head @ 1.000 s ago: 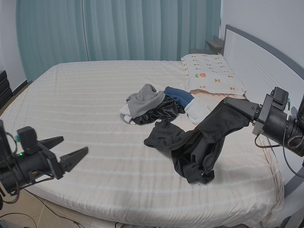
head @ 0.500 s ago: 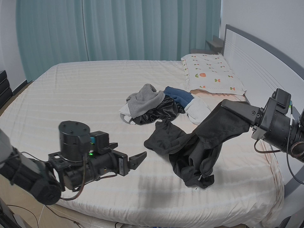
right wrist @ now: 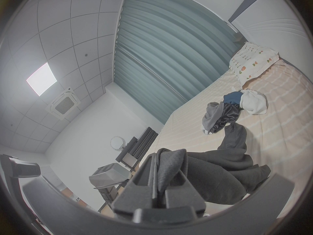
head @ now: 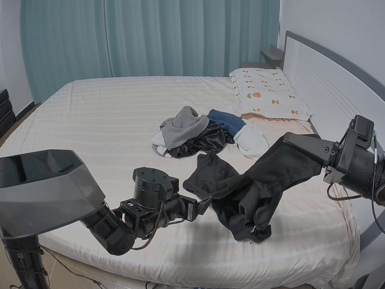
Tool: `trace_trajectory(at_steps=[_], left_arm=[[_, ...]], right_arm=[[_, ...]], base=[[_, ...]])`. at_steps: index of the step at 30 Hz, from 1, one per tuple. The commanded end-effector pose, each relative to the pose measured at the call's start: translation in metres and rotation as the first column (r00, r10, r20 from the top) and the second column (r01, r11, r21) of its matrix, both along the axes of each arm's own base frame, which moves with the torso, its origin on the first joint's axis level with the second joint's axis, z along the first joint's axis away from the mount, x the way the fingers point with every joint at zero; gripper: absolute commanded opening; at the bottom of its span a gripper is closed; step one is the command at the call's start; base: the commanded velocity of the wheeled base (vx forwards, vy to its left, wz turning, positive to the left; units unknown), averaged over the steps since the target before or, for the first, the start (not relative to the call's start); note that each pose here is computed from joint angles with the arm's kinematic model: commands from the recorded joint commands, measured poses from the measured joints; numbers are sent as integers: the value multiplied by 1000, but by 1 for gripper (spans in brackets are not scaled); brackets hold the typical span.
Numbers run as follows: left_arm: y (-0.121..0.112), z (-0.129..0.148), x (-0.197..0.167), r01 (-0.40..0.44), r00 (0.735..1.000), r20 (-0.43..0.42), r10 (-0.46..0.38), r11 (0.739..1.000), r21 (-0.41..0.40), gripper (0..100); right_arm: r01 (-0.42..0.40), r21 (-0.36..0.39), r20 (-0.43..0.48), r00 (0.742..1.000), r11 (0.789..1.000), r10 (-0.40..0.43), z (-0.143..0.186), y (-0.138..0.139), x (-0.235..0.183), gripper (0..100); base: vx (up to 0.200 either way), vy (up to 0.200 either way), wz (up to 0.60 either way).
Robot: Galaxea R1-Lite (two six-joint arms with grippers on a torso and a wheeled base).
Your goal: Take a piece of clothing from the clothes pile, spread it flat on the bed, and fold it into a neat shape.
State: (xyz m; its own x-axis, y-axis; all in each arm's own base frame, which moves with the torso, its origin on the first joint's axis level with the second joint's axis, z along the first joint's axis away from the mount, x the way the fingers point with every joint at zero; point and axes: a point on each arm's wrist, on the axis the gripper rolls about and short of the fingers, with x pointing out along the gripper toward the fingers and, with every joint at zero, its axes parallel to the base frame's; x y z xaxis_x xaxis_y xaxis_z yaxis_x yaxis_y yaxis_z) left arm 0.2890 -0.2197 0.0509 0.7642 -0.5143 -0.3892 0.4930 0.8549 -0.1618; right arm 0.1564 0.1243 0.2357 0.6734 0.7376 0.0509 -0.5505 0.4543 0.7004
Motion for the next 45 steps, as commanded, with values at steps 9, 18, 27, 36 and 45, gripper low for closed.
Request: trace_trajectory(at_steps=[9, 18, 27, 36, 45], left_arm=[[-22, -42, 27, 35, 999, -28, -35, 999, -7, 100], [-37, -85, 68, -4, 1000, -18, 4, 1000, -20, 100], [-32, -97, 110, -182, 983, -14, 182, 975, -128, 100], [-17, -96, 122, -241, 970, -14, 241, 959, -147, 0], [2, -24, 84, -308, 951, -69, 301, 914, -265, 0]], right_arm=[[-8, 6, 10, 1000, 1000, 8, 6, 10, 5, 0], [5, 29, 75, 997, 1000, -7, 19, 6, 1, 0], [54, 33, 81, 995, 998, -56, 21, -3, 5, 0], [121, 27, 66, 990, 992, -122, 18, -14, 18, 0], [210, -30, 2, 978, 977, -210, -2, -18, 53, 0]], base=[[0, 0, 0], [0, 0, 0], [0, 0, 0], [0, 0, 0], [0, 0, 0]])
